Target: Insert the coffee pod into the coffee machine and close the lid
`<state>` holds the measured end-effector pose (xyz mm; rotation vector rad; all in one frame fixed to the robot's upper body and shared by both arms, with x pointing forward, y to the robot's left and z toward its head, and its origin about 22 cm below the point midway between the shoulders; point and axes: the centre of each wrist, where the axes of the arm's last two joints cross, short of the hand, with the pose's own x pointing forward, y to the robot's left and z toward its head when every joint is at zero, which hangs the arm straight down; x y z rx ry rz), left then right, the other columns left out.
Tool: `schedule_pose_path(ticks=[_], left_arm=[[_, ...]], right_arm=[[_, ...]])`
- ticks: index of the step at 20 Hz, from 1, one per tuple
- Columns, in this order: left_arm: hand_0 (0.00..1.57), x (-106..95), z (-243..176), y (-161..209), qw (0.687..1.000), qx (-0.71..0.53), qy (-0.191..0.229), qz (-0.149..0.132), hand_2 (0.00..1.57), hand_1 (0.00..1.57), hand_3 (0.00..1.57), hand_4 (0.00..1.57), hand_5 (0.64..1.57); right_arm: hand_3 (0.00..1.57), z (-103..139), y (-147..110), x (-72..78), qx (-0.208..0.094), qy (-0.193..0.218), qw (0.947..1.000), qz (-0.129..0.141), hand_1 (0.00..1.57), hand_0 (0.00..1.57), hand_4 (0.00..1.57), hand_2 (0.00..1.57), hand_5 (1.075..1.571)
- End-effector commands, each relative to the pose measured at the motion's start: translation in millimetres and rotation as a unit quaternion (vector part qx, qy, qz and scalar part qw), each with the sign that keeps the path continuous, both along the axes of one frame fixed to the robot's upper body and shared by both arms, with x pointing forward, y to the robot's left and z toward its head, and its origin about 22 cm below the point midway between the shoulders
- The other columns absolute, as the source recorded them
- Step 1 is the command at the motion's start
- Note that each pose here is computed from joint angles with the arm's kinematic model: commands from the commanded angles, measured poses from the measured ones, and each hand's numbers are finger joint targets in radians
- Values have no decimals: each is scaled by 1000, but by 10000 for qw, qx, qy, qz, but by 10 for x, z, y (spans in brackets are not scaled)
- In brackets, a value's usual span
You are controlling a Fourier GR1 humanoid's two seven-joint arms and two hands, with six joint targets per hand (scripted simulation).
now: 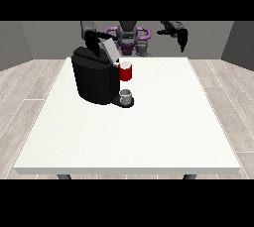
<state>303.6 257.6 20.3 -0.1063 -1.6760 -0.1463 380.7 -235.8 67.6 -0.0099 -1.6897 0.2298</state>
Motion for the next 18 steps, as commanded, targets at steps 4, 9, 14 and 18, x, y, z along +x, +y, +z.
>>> schedule_pose_path(ticks=[4,9,14,18], left_arm=[[0,-43,-12,109,9999,-65,-109,-32,0,0,0,124,1571],[0,79,164,138,9998,118,-119,130,0,0,0,0,1571],[0,67,146,52,9997,87,-138,178,0,0,0,0,1571],[0,-45,74,91,9999,-40,-5,92,0,0,0,0,1571]], right_arm=[[0,15,182,90,-104,-158,9998,41,0,0,0,0,1571],[0,65,451,124,-168,-230,9991,303,0,0,0,0,1571],[0,117,320,170,-269,-241,9986,384,0,0,77,0,1571],[0,90,308,165,-330,-253,9986,336,0,0,214,0,1571]])
